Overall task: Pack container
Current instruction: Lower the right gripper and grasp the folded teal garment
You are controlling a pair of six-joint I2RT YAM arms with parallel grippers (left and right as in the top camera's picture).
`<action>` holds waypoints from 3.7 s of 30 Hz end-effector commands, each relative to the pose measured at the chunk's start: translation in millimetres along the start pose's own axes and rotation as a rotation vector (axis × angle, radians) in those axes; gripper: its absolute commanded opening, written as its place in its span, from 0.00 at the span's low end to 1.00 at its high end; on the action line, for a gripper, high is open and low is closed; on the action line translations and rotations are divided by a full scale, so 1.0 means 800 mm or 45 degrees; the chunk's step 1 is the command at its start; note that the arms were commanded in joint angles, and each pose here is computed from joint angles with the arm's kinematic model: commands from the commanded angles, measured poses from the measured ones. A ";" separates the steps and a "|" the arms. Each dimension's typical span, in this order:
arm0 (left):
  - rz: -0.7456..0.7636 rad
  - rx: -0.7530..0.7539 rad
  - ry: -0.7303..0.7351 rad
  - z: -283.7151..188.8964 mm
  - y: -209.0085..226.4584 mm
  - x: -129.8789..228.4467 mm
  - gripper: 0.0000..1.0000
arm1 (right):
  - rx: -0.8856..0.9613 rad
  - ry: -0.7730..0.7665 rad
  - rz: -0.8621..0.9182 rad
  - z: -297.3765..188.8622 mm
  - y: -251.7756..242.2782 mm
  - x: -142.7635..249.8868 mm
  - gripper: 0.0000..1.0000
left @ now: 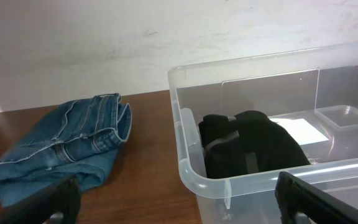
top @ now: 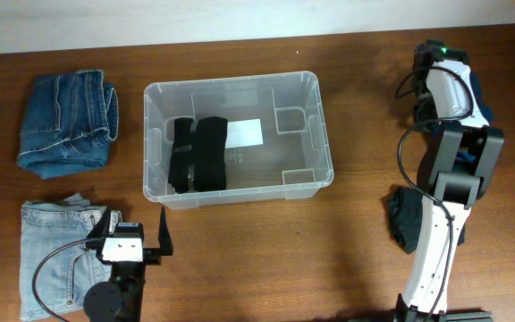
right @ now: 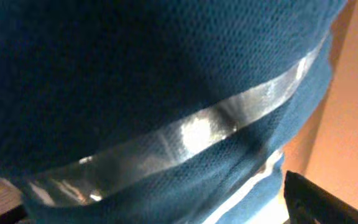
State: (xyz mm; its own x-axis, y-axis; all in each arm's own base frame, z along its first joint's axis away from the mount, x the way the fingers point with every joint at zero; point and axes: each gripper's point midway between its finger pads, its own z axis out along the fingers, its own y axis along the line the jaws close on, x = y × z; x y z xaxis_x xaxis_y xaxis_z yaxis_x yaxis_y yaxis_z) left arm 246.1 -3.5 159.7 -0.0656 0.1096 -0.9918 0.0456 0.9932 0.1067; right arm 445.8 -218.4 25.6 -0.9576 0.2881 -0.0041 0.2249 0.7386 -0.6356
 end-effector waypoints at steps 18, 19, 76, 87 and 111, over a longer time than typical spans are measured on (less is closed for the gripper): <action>0.012 0.012 -0.001 0.000 -0.002 0.001 0.99 | -0.030 0.023 0.048 0.022 0.017 0.001 0.47; 0.011 0.012 -0.001 0.000 -0.002 0.001 0.99 | -0.030 0.018 0.077 0.019 0.014 0.001 0.46; 0.012 0.012 -0.001 0.000 -0.002 0.001 0.99 | -0.266 -0.088 -0.018 -0.043 0.085 -0.016 0.92; 0.012 0.012 -0.001 0.000 -0.002 0.001 0.99 | -0.121 -0.066 0.001 -0.022 0.056 -0.014 0.81; 0.012 0.012 -0.001 0.000 -0.002 0.001 0.99 | -0.372 -0.184 0.244 -0.178 -0.030 0.009 0.04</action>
State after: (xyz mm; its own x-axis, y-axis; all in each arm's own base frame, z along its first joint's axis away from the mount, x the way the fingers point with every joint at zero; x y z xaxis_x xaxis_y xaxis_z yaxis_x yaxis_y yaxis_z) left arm 246.1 -3.5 159.5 -0.0659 0.1096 -0.9918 0.0456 0.9932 0.1067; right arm 448.8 -157.3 54.2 -0.9438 0.3306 -0.0043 0.2936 0.8321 -0.4706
